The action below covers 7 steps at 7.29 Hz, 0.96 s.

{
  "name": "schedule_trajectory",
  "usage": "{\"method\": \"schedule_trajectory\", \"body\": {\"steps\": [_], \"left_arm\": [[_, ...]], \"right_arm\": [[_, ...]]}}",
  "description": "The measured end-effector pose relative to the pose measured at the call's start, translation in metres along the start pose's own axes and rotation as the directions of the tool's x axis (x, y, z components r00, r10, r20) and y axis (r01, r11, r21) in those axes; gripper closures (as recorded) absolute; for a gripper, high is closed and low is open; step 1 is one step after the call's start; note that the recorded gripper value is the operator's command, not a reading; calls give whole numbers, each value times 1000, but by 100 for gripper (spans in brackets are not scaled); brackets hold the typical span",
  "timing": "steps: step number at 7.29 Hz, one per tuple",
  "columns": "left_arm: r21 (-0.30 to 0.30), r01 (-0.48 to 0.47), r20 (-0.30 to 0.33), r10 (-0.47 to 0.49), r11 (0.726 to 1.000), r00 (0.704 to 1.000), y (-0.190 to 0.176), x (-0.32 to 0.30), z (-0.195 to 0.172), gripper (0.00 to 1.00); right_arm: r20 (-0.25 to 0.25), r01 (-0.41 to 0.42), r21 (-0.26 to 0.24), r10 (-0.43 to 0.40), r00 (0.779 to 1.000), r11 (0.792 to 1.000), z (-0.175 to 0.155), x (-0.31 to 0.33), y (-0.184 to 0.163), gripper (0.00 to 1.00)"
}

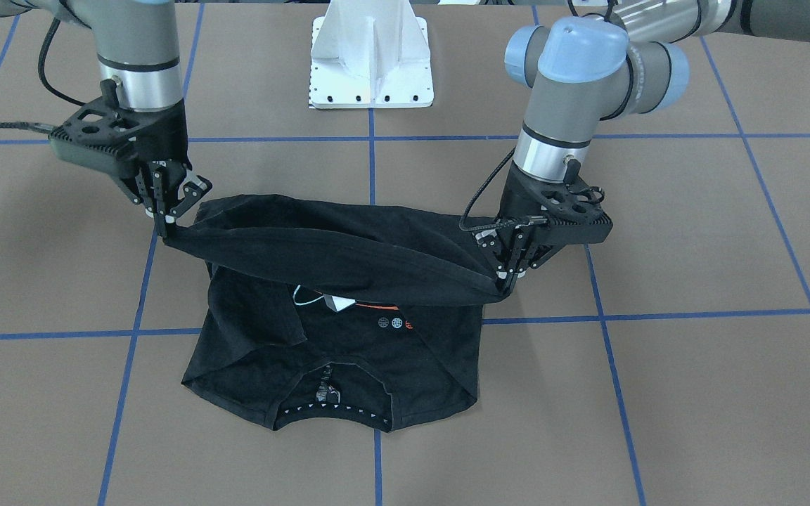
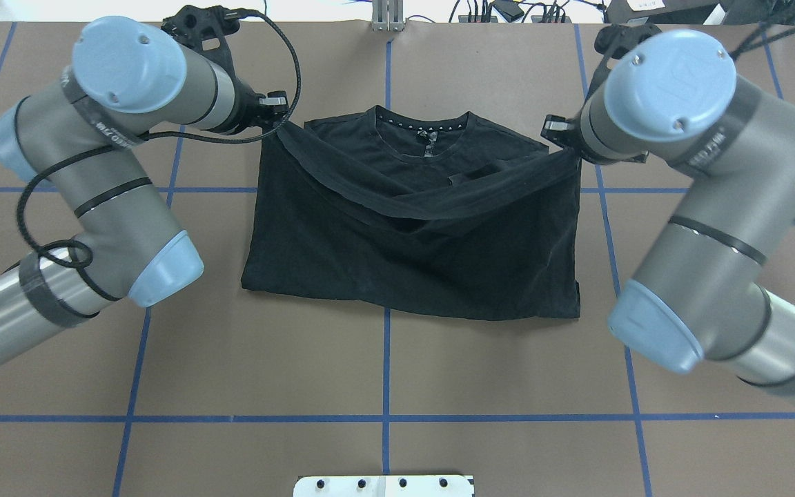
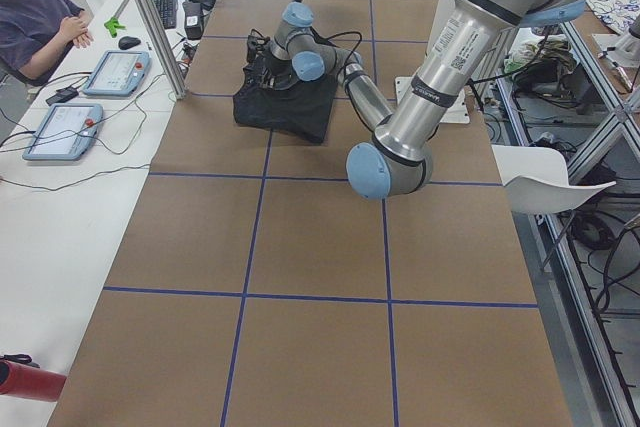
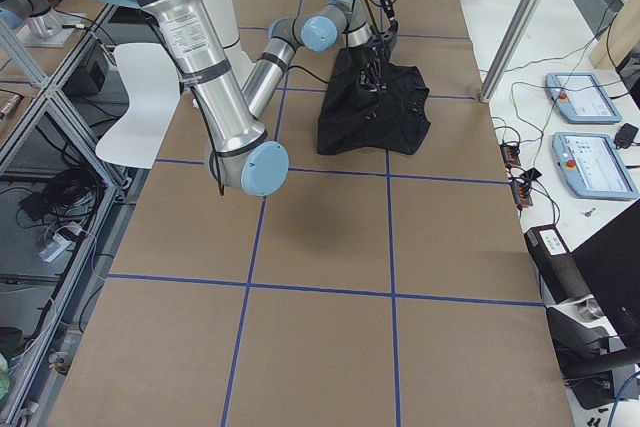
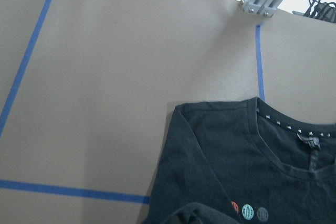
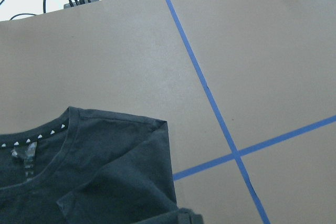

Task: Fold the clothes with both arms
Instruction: 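Lift the hem with both grippers and fold it over onto the collar, then release the hem and move the left gripper to the folded shirt's side edge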

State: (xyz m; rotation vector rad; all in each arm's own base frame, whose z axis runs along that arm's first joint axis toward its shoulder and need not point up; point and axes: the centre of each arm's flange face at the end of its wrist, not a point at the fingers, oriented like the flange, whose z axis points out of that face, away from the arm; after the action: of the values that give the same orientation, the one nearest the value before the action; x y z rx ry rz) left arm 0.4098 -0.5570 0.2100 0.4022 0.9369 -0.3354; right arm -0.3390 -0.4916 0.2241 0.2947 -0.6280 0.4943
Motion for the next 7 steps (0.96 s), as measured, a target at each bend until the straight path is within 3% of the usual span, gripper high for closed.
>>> {"method": "schedule_trajectory", "body": {"steps": [3,7], "left_arm": [[19,9,14,-9,1000,1000,-25,6,65,100],[49,-33,42,31,998,999,-67,-7,108,100]], "right_arm": [[-12,-28,22,29,1000,999,68,-28,-51,100],[-39,-25,36,26,999,999,144,-45,-99,100]]}}
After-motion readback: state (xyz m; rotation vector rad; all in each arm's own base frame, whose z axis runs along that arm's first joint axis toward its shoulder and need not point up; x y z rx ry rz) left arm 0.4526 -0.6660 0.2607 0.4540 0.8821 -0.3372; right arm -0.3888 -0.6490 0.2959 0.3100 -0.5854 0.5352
